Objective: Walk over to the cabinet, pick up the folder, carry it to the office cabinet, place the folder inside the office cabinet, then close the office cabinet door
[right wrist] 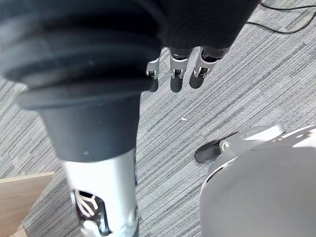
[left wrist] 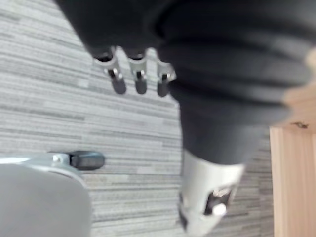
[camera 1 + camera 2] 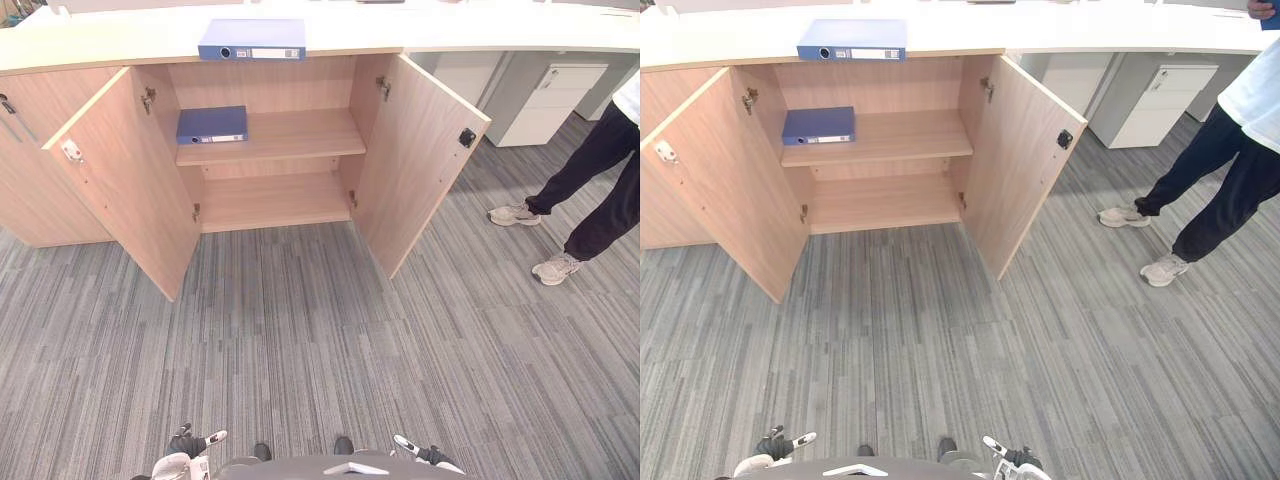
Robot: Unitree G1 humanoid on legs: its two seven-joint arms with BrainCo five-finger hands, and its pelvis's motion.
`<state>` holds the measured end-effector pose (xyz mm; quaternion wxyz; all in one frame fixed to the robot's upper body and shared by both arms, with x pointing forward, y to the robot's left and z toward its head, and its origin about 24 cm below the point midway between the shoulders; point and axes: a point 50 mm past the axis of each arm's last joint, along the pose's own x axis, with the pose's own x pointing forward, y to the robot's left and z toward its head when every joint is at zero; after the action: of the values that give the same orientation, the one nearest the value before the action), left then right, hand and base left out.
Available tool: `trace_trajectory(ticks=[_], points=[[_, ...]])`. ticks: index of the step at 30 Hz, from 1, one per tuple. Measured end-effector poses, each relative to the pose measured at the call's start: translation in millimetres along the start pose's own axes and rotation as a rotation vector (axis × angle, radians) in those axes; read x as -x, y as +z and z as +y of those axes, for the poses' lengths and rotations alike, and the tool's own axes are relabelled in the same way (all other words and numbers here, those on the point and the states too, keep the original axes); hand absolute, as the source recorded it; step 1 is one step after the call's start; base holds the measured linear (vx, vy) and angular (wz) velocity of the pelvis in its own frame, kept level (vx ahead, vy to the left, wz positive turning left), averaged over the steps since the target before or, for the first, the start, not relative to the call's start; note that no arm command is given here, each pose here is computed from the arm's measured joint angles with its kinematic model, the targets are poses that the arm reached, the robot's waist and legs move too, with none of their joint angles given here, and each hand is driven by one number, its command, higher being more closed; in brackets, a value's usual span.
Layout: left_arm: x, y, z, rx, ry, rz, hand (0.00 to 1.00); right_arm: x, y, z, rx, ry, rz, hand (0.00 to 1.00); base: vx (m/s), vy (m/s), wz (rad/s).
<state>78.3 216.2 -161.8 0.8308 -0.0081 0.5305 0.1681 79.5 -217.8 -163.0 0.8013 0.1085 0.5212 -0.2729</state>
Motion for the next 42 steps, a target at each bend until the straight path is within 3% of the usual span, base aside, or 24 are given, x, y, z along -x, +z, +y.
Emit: trace_trajectory(ticks=[14, 32, 38, 42], points=[[0, -1, 2, -0.058, -0.002, 0.002, 0.0, 0, 0, 4, 0.051, 0.013, -0.002, 0.0, 0.0, -0.008, -0.03], [-2, 7, 10, -0.039, 0.038, -0.018, 0.0, -2, 18, 17, 0.101, 0.041, -0.04, 0.0, -0.02, 0.01, -0.04], [-3, 12, 2, -0.017, 0.036, -0.029, 0.0, -4, 31, 15, 0.105, 0.036, -0.08, 0.0, 0.2, 0.01, 0.07], [-4, 22, -10, -0.003, 0.008, -0.053, 0.0, -1, 8, 5, 0.112, 0.0, -0.021, 0.0, 0.44, -0.161, 0.59]])
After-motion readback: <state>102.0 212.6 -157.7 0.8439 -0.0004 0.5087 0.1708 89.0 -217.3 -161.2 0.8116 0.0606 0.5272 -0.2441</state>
